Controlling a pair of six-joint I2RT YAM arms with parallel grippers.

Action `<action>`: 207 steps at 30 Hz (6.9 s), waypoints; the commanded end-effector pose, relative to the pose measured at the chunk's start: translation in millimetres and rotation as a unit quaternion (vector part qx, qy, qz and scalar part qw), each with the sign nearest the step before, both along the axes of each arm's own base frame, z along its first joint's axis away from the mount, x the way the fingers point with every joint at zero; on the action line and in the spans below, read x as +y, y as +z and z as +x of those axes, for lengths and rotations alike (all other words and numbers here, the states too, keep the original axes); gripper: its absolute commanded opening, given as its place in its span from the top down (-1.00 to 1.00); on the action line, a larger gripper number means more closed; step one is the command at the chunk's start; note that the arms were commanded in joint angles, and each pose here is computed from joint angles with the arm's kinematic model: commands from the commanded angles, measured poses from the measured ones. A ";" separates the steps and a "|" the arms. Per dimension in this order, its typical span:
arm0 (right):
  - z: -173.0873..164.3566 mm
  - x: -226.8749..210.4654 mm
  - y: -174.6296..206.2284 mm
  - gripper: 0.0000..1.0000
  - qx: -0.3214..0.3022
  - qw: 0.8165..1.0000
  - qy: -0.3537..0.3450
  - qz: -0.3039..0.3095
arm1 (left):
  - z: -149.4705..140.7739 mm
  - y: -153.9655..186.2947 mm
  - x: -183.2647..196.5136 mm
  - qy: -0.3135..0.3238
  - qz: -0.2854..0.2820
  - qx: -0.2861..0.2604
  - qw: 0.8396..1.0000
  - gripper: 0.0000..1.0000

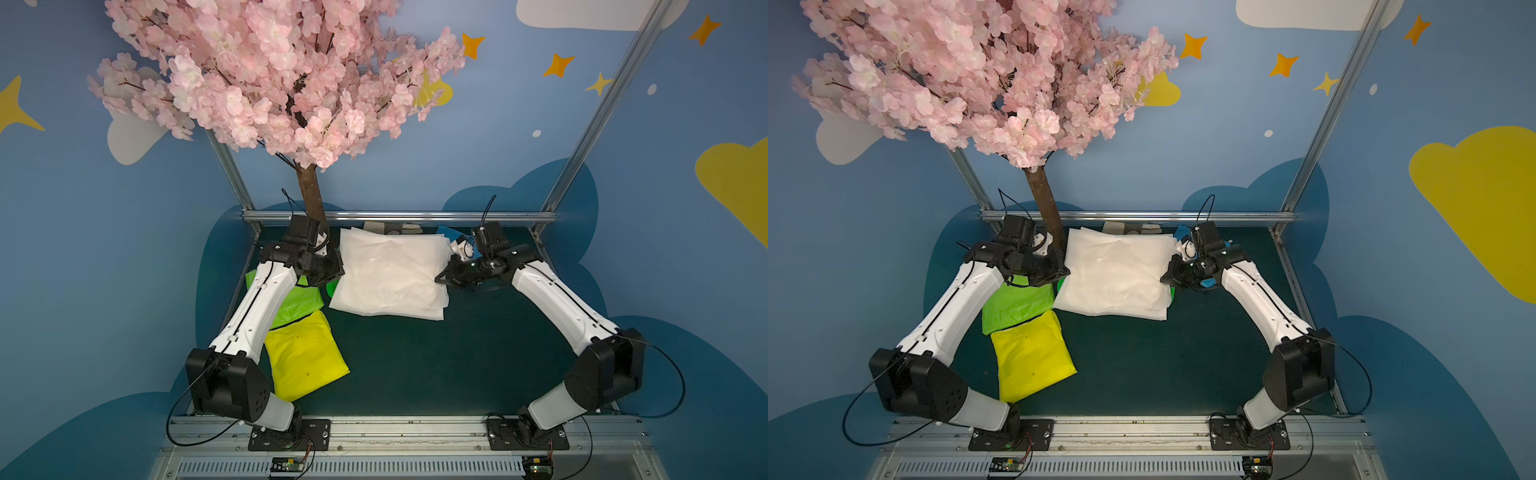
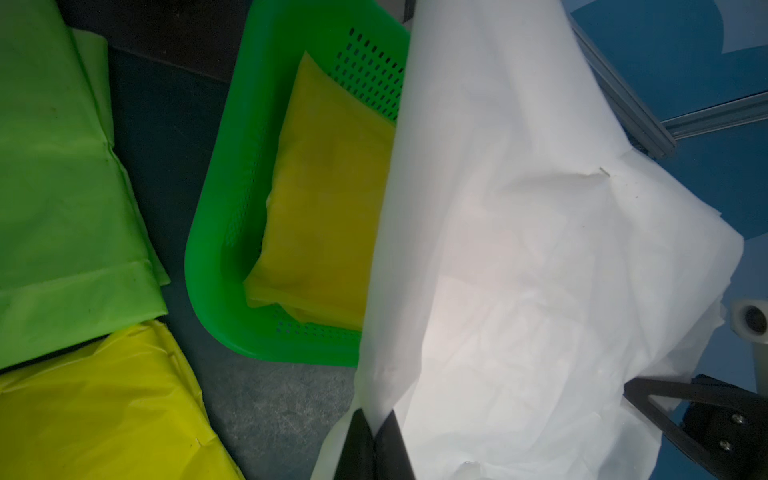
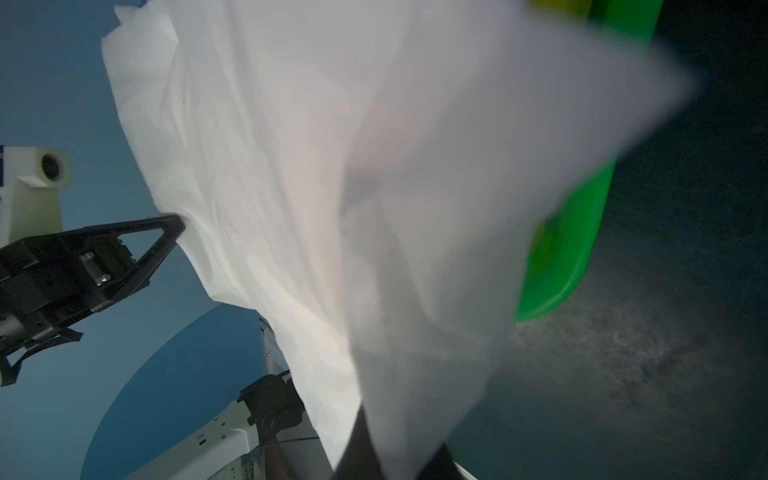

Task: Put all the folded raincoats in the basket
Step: Move the basket to the center of the board, then place the raincoat in the basket, then move the basket to the center of the board.

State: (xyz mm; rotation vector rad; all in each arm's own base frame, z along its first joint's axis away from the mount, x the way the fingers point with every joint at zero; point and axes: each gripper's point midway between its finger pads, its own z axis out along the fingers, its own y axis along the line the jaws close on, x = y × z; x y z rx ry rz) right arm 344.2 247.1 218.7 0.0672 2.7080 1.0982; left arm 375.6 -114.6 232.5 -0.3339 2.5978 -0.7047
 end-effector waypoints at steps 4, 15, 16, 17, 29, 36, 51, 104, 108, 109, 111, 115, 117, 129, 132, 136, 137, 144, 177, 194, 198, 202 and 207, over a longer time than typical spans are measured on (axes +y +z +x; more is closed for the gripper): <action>53.9 19.9 -10.6 1.00 0.015 0.999 0.001 0.029 | 49.8 -5.7 0.5 -0.026 -0.027 -0.015 0.999 0.95; 72.1 37.6 -75.0 1.00 0.079 0.997 0.019 0.013 | 86.2 -84.8 1.9 -0.017 -0.051 0.073 0.996 0.95; 69.2 35.9 -80.7 1.00 0.085 0.996 0.021 0.010 | 85.0 -91.7 0.4 -0.018 -0.056 0.082 0.995 0.95; 66.1 33.6 -86.3 1.00 0.090 0.996 0.023 0.006 | 83.1 -96.5 -1.4 -0.019 -0.057 0.089 0.994 0.95; 13.0 -20.7 -117.8 1.00 0.138 0.990 0.034 -0.014 | 6.5 -116.7 -43.4 -0.041 -0.041 0.140 0.988 0.95; -26.7 -66.1 -113.0 1.00 0.125 0.991 0.032 -0.041 | -66.0 -110.4 -83.7 -0.059 -0.030 0.130 0.989 0.95; -39.7 -55.6 -112.5 1.00 0.113 0.989 0.058 -0.080 | -91.7 -132.7 -67.7 -0.035 -0.002 0.147 0.988 0.95; 57.8 -35.6 -142.0 1.00 0.052 0.971 0.017 -0.234 | -94.0 -148.0 -50.0 -0.061 0.076 0.160 0.982 0.95; 55.9 -30.8 -131.7 0.95 0.034 0.974 0.020 -0.224 | -96.4 -142.0 -39.2 -0.056 0.096 0.157 0.981 0.95; 54.4 -29.2 -127.7 0.94 0.033 0.974 0.024 -0.221 | -96.1 -139.6 -38.6 -0.057 0.099 0.155 0.981 0.92; 50.3 -26.6 -117.3 0.91 0.026 0.975 0.031 -0.216 | -95.7 -136.4 -36.9 -0.058 0.105 0.158 0.980 0.91; 33.0 -22.1 -84.3 0.83 0.004 0.978 0.049 -0.205 | -95.1 -120.8 -45.0 -0.066 0.083 0.142 0.984 0.88; 17.9 -21.3 -71.8 0.79 0.001 0.978 0.063 -0.201 | -96.8 -108.4 -57.1 -0.080 0.050 0.126 0.988 0.86; -72.3 -59.0 -118.1 0.79 0.070 0.957 0.099 -0.262 | -128.5 -125.0 -86.0 -0.118 0.019 0.135 0.984 0.92; -81.2 -69.4 -136.9 0.80 0.090 0.947 0.104 -0.290 | -135.1 -144.2 -79.6 -0.110 0.032 0.156 0.981 0.94; -81.9 -75.5 -145.0 0.80 0.093 0.939 0.106 -0.315 | -141.3 -156.0 -70.4 -0.105 0.056 0.175 0.977 0.95; -80.6 -75.5 -143.4 0.80 0.089 0.938 0.105 -0.318 | -138.9 -156.1 -66.0 -0.099 0.068 0.170 0.978 0.95; -72.7 -46.6 -95.6 0.78 0.015 0.961 0.106 -0.254 | -128.5 -121.6 -74.9 -0.104 0.046 0.134 0.984 0.92; -9.1 -22.7 -106.8 0.64 0.006 0.956 0.102 -0.274 | -62.1 -99.1 -78.6 -0.061 0.049 0.106 0.991 0.92; -12.1 -23.9 -66.6 0.27 -0.060 0.958 0.106 -0.260 | -104.0 -79.9 2.3 0.039 0.040 0.059 0.997 -0.15; -37.5 -38.1 -48.6 0.05 -0.086 0.962 0.088 -0.244 | -138.3 -85.7 30.9 0.092 0.071 0.066 0.991 -0.24; -71.3 -39.7 -50.9 0.01 -0.094 0.970 0.095 -0.203 | -164.8 -101.2 56.4 0.168 0.077 0.061 0.981 -0.28; -127.6 -27.3 -52.9 0.08 -0.108 0.972 0.128 -0.166 | -181.5 -123.7 56.5 0.172 0.064 0.074 0.980 -0.28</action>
